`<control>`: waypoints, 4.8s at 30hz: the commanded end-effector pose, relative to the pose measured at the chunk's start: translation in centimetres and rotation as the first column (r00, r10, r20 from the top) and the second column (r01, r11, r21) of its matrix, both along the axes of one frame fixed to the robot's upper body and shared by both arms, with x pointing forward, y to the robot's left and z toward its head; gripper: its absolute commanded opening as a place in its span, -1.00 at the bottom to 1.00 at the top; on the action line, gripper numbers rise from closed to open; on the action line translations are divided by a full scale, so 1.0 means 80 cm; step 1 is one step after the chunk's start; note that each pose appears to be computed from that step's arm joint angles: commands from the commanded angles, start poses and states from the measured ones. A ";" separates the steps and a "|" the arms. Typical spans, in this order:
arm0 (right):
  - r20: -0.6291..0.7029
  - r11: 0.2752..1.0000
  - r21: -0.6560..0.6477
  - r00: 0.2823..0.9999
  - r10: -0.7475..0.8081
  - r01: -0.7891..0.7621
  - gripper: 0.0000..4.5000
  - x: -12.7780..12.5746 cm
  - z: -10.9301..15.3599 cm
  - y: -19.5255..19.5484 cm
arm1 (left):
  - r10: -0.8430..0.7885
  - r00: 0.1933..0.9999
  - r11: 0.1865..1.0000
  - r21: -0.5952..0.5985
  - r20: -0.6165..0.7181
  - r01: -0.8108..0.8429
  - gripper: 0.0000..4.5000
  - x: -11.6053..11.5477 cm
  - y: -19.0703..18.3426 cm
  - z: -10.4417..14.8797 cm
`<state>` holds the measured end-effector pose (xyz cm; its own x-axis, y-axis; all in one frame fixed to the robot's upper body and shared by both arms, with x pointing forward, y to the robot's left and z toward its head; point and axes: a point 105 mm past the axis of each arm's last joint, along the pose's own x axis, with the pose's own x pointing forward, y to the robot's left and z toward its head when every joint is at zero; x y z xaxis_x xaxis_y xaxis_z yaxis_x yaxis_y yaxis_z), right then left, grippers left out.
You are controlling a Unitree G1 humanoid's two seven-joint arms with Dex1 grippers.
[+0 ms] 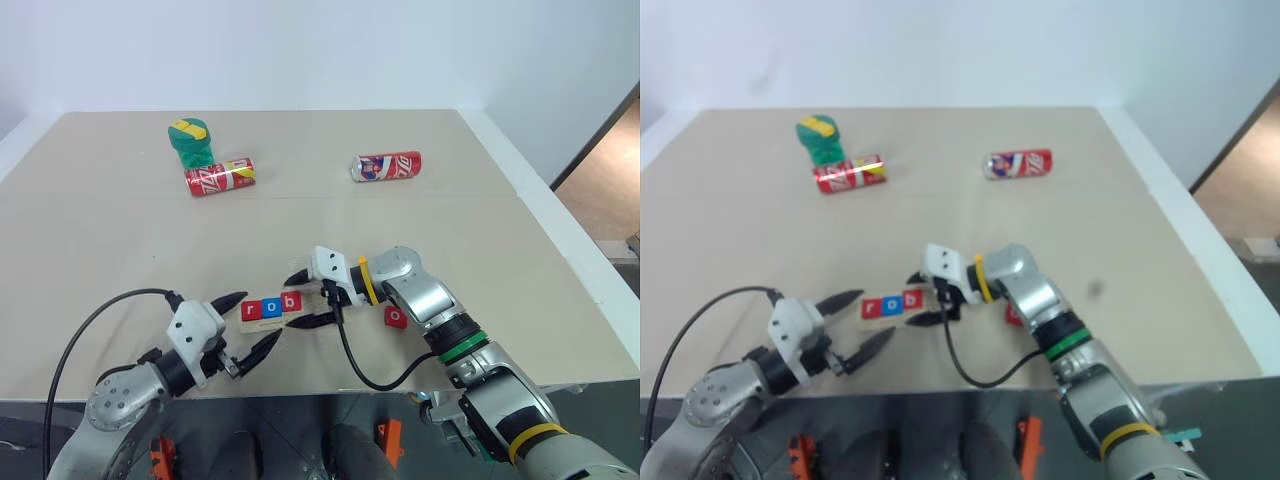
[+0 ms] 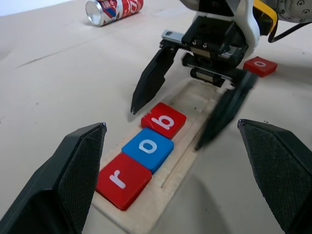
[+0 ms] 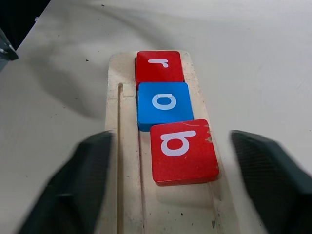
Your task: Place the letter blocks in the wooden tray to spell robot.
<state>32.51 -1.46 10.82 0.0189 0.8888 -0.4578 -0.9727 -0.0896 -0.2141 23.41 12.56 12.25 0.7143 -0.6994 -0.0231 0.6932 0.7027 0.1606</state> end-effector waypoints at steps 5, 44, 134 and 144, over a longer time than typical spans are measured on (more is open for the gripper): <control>-0.036 0.934 0.303 0.981 -0.189 0.191 0.97 0.014 0.109 -0.038 | -0.185 0.983 0.983 0.007 0.002 0.185 1.00 -0.018 -0.014 0.013; 0.016 0.891 0.282 0.927 -0.375 0.355 -0.98 -0.006 0.023 -0.004 | -0.027 0.999 0.998 -0.054 -0.034 0.025 1.00 -0.004 0.008 0.014; 0.039 0.988 0.071 0.989 -0.141 0.138 -0.44 -0.018 0.001 -0.044 | -0.129 0.991 0.991 0.024 -0.032 0.130 1.00 -0.012 -0.009 0.011; 0.050 0.967 0.175 0.979 -0.199 0.187 0.98 -0.009 0.035 -0.047 | -0.133 0.991 0.990 0.037 -0.032 0.134 1.00 -0.013 -0.008 0.010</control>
<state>31.35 -5.22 10.80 0.1852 0.9065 -0.3794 -0.9680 0.1017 -0.2296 22.64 12.18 11.90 0.6222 -0.7765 -0.1002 0.7824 0.6120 0.1158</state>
